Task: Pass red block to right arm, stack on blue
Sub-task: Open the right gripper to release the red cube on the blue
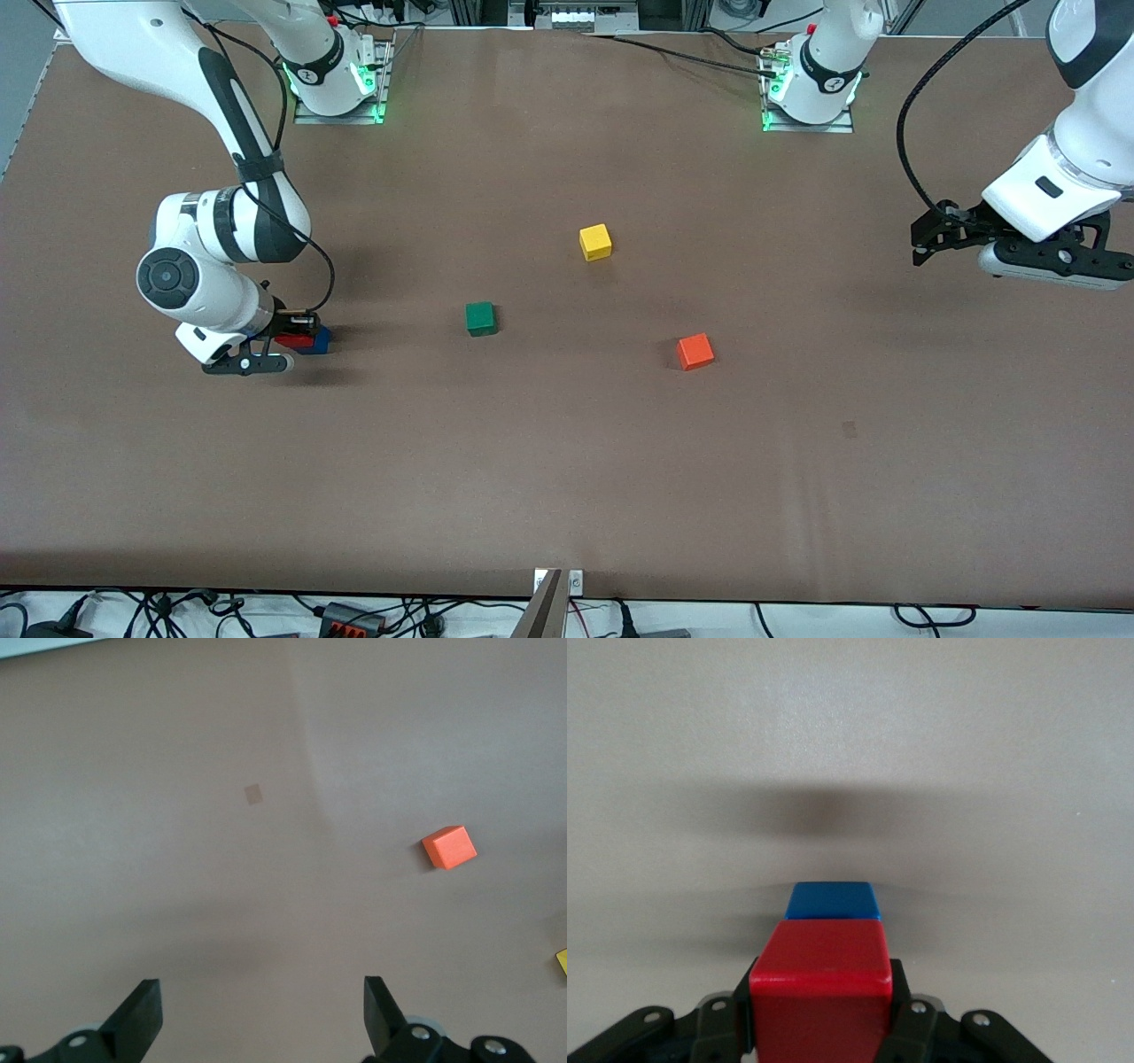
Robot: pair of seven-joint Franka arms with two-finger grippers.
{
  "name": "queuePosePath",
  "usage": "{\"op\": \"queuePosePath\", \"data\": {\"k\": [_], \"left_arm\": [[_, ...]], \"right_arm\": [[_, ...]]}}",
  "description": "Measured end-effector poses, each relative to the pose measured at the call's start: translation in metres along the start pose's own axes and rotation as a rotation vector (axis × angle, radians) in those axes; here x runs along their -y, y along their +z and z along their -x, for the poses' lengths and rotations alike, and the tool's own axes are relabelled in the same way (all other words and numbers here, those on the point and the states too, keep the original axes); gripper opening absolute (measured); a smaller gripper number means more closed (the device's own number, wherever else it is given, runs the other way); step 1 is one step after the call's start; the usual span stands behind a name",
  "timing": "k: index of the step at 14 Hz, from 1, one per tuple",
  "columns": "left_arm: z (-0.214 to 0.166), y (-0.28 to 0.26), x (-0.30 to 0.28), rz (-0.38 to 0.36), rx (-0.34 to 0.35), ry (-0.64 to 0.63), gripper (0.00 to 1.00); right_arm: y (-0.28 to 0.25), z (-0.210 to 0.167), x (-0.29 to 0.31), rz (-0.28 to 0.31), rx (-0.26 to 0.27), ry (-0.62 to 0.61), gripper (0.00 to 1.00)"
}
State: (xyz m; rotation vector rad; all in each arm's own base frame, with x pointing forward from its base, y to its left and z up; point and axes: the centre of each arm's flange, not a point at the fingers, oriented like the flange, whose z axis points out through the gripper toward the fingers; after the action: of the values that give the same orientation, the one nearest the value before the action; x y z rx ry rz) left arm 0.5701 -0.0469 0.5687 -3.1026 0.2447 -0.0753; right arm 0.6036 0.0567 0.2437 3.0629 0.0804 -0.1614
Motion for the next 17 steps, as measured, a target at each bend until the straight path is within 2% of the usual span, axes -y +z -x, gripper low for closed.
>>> {"op": "queuePosePath", "data": {"k": [3, 12, 14, 17], "left_arm": [[0.005, 0.003, 0.000, 0.003, 0.044, -0.006, 1.00], [0.010, -0.006, -0.004, 0.003, 0.058, -0.059, 1.00], [0.010, -0.007, -0.006, 0.003, 0.059, -0.068, 1.00], [0.009, -0.008, -0.009, 0.003, 0.057, -0.068, 1.00]], "right_arm": [[0.002, 0.000, 0.000, 0.000, 0.002, 0.000, 0.56], [0.005, 0.000, 0.000, 0.001, 0.007, 0.001, 0.56], [0.006, 0.002, -0.001, 0.002, 0.018, 0.005, 0.71], [-0.010, 0.003, -0.003, 0.006, 0.070, 0.013, 0.99]]}}
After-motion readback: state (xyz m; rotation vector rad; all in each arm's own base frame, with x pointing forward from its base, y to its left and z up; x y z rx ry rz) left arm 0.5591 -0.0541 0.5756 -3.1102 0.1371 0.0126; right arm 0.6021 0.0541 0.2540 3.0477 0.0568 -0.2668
